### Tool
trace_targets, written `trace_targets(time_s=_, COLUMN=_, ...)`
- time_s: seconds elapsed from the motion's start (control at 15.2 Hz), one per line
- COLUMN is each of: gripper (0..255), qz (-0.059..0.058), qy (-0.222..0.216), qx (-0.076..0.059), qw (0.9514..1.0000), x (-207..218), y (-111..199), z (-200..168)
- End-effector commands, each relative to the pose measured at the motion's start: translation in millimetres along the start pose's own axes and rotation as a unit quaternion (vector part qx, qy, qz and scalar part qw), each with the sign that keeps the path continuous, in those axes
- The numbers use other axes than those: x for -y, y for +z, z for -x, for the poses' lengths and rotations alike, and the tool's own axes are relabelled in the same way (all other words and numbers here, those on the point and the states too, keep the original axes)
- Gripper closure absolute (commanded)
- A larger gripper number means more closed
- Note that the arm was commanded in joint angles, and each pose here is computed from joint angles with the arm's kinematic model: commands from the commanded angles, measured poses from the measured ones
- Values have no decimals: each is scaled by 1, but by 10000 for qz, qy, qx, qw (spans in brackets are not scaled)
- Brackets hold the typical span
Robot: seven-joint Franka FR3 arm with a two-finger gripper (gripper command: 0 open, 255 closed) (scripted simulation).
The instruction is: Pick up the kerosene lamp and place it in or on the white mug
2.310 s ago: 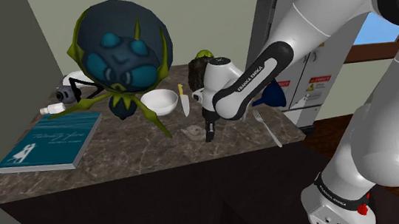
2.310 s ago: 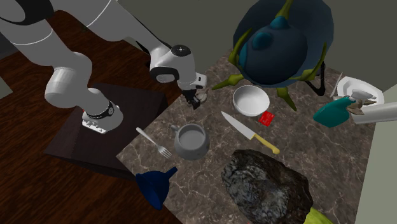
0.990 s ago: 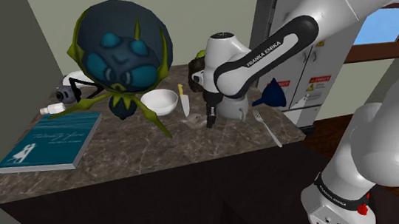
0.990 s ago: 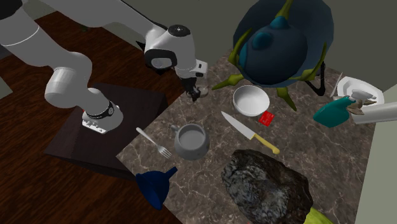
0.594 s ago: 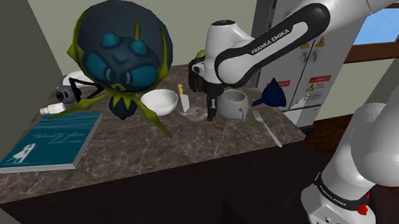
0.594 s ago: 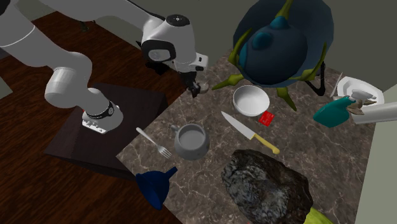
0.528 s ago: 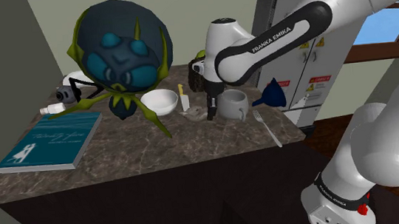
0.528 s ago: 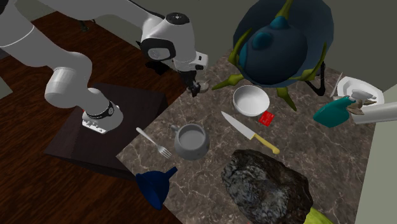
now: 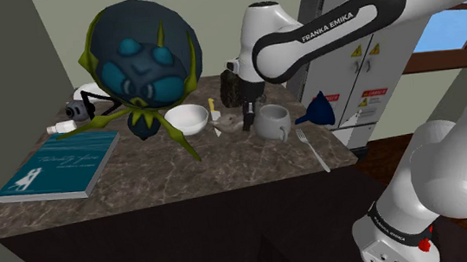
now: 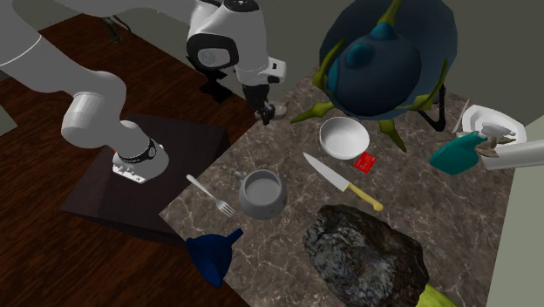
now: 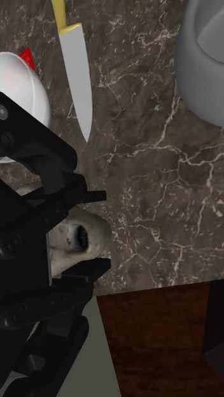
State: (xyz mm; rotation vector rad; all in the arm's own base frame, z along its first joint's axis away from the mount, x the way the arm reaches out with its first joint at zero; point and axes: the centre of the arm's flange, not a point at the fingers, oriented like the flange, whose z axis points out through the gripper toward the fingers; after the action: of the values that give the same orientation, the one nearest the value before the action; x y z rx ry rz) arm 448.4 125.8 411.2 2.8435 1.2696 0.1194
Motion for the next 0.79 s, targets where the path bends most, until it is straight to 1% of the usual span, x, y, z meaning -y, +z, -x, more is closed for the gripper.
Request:
trace_targets(time_s=0.0, gripper=255, qz=-1, qy=-1, qx=1, qw=10000, x=0, y=-11, z=-1)
trace_targets(time_s=0.07, gripper=255, qz=-1, qy=-1, qx=1, qw=10000, x=0, y=-12, z=-1)
trace_targets(time_s=0.73, gripper=255, qz=-1, qy=-1, qx=1, qw=10000, x=-92, y=-5, z=94)
